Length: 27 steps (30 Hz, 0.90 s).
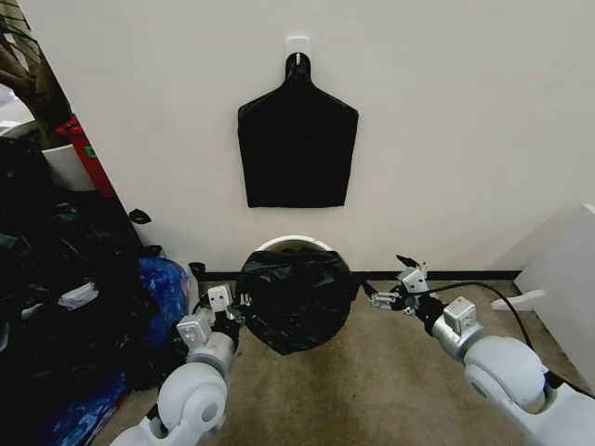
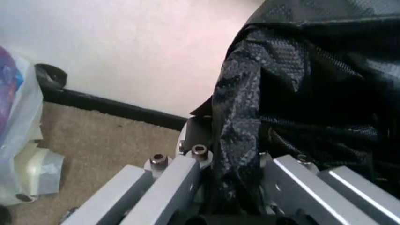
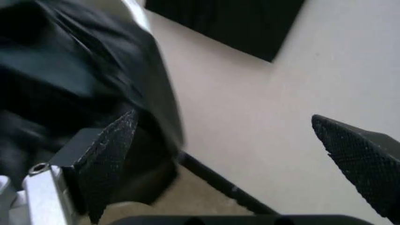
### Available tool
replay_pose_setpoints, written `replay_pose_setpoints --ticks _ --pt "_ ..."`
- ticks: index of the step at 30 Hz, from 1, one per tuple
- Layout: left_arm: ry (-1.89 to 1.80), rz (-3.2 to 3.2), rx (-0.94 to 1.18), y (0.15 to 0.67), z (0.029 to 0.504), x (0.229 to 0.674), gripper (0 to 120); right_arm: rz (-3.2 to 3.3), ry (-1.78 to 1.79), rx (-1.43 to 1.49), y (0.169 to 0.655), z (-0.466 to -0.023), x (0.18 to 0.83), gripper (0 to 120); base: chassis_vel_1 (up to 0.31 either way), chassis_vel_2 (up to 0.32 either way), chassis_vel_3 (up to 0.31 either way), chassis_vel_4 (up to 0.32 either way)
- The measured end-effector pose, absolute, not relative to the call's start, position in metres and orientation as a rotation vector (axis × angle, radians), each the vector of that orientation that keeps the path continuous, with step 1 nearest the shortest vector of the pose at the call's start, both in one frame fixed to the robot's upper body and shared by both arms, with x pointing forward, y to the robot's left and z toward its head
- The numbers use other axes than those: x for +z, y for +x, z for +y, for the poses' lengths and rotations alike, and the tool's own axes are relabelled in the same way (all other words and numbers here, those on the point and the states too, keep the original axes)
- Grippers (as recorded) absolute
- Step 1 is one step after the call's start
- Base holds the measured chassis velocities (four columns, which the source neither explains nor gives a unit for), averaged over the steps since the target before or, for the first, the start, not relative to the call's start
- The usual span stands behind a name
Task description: Place the garbage bag over the trash bin.
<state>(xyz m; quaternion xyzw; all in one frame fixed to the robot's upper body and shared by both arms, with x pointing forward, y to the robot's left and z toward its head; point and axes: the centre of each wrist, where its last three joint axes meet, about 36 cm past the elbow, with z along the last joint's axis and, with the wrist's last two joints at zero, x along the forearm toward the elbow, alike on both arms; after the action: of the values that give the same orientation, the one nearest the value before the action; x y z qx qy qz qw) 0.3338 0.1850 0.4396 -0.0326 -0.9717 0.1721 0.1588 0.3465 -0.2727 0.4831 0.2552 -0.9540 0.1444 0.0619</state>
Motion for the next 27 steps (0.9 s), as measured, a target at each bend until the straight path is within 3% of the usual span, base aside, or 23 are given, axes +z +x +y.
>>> replay_pose_setpoints --ticks 14,27 --pt "-0.143 -2.794 0.401 0.342 0.179 0.437 1 -2.856 0.925 0.212 0.308 -0.223 0.55 100 0.0 0.0 0.0 0.0" --pt "-0.224 -2.876 0.275 0.347 0.175 0.44 1 -2.747 0.973 0.438 0.325 -0.193 0.523 100 0.0 0.0 0.0 0.0"
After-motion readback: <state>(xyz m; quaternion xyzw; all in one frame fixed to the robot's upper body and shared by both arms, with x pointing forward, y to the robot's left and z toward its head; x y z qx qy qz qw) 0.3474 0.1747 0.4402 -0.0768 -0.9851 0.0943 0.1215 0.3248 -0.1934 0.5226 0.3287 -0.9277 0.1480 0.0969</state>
